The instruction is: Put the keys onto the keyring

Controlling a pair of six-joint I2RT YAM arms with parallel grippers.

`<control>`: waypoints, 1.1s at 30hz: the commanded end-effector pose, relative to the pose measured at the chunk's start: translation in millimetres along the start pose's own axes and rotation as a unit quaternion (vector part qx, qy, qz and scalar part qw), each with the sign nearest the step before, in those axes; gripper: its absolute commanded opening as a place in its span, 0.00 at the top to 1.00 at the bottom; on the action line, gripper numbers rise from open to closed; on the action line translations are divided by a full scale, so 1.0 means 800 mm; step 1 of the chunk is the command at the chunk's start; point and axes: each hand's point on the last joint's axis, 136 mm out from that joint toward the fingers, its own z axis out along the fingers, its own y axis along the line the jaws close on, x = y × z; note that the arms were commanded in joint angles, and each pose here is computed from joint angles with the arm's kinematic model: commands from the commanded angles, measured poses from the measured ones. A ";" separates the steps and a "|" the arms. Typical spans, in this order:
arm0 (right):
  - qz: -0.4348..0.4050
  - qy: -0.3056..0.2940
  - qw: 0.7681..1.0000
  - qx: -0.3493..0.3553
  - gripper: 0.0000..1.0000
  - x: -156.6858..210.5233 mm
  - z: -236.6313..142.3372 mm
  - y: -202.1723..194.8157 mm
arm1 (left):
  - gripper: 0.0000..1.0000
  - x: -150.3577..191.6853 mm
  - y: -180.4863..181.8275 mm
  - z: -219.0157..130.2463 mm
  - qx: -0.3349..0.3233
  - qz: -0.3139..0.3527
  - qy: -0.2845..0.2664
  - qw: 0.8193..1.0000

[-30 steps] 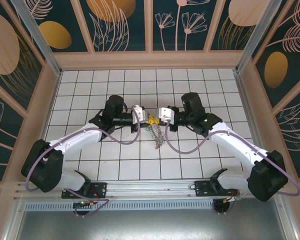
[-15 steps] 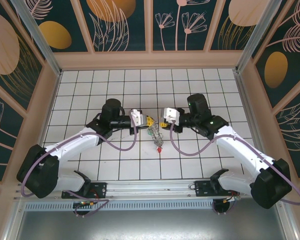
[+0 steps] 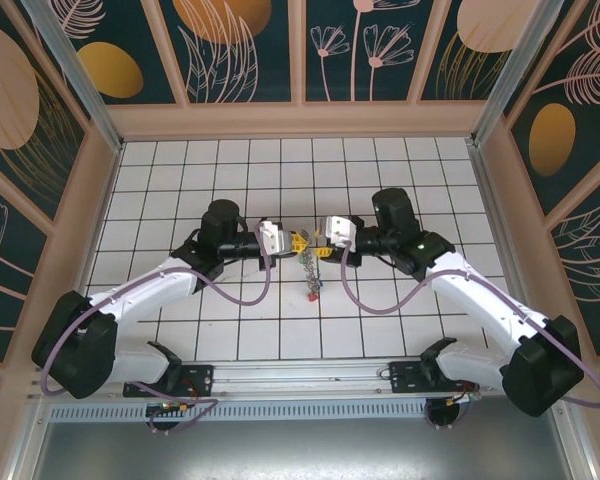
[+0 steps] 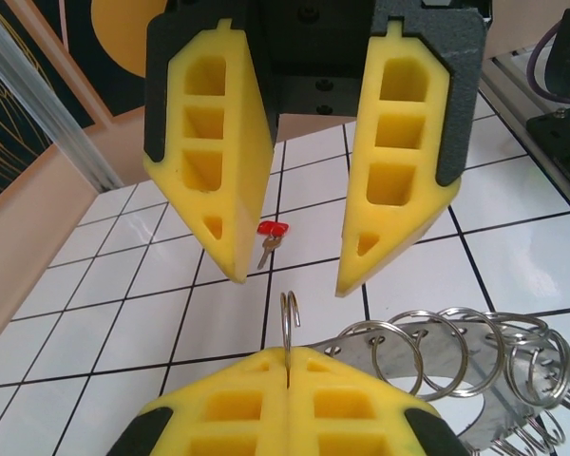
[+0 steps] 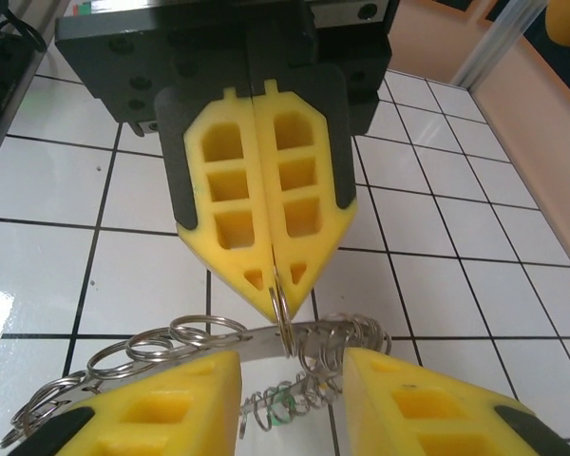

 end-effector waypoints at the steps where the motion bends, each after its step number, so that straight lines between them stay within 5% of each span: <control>1: -0.005 -0.018 1.000 -0.008 0.66 -0.008 0.003 0.003 | 1.00 -0.023 0.010 -0.002 -0.004 0.032 -0.016 0.999; 7: 0.006 -0.008 0.995 0.104 0.55 -0.002 -0.020 -0.026 | 1.00 -0.013 0.037 -0.016 -0.082 0.052 0.030 0.995; 11: 0.069 -0.032 0.966 0.247 0.52 -0.003 -0.064 -0.073 | 1.00 -0.013 0.048 -0.031 -0.118 0.078 0.063 0.988; 13: 0.149 -0.042 0.927 0.343 0.48 0.003 -0.096 -0.107 | 1.00 -0.009 0.049 -0.035 -0.122 0.087 0.081 0.985; 17: 0.375 -0.009 0.757 0.536 0.44 0.091 -0.187 -0.159 | 1.00 0.006 0.051 -0.042 -0.130 0.096 0.121 0.979; 19: 0.477 0.029 0.692 0.541 0.42 0.141 -0.206 -0.157 | 1.00 0.014 0.051 -0.043 -0.130 0.094 0.132 0.978; 24: 0.656 0.104 0.570 0.484 0.56 0.257 -0.214 -0.122 | 1.00 0.020 0.047 -0.038 -0.128 0.078 0.125 0.981; 27: 0.698 0.163 0.525 0.460 0.58 0.309 -0.214 -0.100 | 1.00 0.022 0.048 -0.033 -0.125 0.062 0.118 0.983; 30: 0.700 0.220 0.504 0.456 0.60 0.345 -0.216 -0.084 | 1.00 0.028 0.050 -0.026 -0.120 0.048 0.121 0.984; 33: 0.689 0.245 0.508 0.455 0.62 0.362 -0.215 -0.081 | 1.00 0.034 0.050 -0.023 -0.119 0.046 0.121 0.984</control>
